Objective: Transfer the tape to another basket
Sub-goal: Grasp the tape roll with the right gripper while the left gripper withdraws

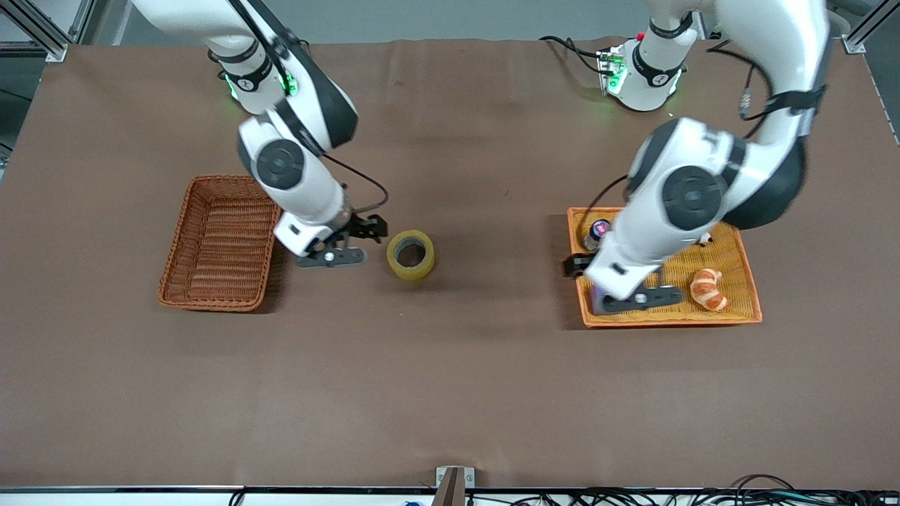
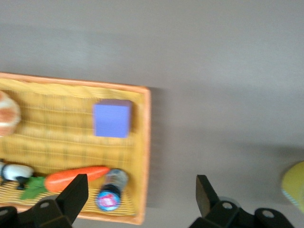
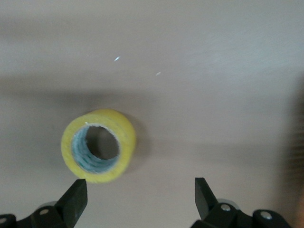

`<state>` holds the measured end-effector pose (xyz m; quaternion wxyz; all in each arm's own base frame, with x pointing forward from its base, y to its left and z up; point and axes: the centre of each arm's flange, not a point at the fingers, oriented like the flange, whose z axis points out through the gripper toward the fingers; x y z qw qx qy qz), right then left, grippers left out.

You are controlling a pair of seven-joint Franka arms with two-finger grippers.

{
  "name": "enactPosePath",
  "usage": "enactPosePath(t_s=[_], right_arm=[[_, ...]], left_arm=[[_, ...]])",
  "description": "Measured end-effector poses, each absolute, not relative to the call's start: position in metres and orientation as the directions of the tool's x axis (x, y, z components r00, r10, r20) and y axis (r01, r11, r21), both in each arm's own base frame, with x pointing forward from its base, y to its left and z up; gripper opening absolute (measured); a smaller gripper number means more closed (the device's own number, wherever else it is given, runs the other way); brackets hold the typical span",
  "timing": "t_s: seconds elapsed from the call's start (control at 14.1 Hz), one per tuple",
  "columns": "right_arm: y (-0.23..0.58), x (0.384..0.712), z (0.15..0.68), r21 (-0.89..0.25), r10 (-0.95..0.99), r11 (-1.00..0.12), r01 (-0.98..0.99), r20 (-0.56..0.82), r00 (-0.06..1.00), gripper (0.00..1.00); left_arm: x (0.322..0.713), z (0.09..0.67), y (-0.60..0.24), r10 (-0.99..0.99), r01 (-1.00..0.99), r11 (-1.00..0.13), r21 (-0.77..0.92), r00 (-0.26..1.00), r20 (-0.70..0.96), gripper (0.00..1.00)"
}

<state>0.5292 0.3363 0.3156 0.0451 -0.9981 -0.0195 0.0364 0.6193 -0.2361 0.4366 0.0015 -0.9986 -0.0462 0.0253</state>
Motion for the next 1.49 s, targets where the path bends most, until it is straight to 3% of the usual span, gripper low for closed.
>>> enactPosePath(t_s=[0.43,0.78,1.28,1.49], right_arm=[[0.366,0.52,0.221,-0.122,0.043,-0.992,0.032,-0.09,0.995,1.0],[0.366,0.517,0.196,-0.117,0.053,-0.992,0.041,-0.101,0.993,0.96],[0.367,0.517,0.19,-0.091,-0.007,-0.996,-0.016,-0.104,0.995,0.21],[0.36,0.527,0.199,-0.05,-0.025,-0.998,-0.032,-0.143,0.989,0.22]], left_arm=[[0.603,0.518,-0.148,0.074,0.072,-0.996,0.047,0.996,0.04,1.0],[0.566,0.594,-0.126,0.097,0.092,-0.995,0.04,0.986,0.136,1.0],[0.558,0.594,-0.091,0.062,0.054,-0.995,0.085,0.993,0.101,1.0],[0.558,0.59,-0.096,0.045,0.037,-0.996,0.083,0.995,0.094,1.0]])
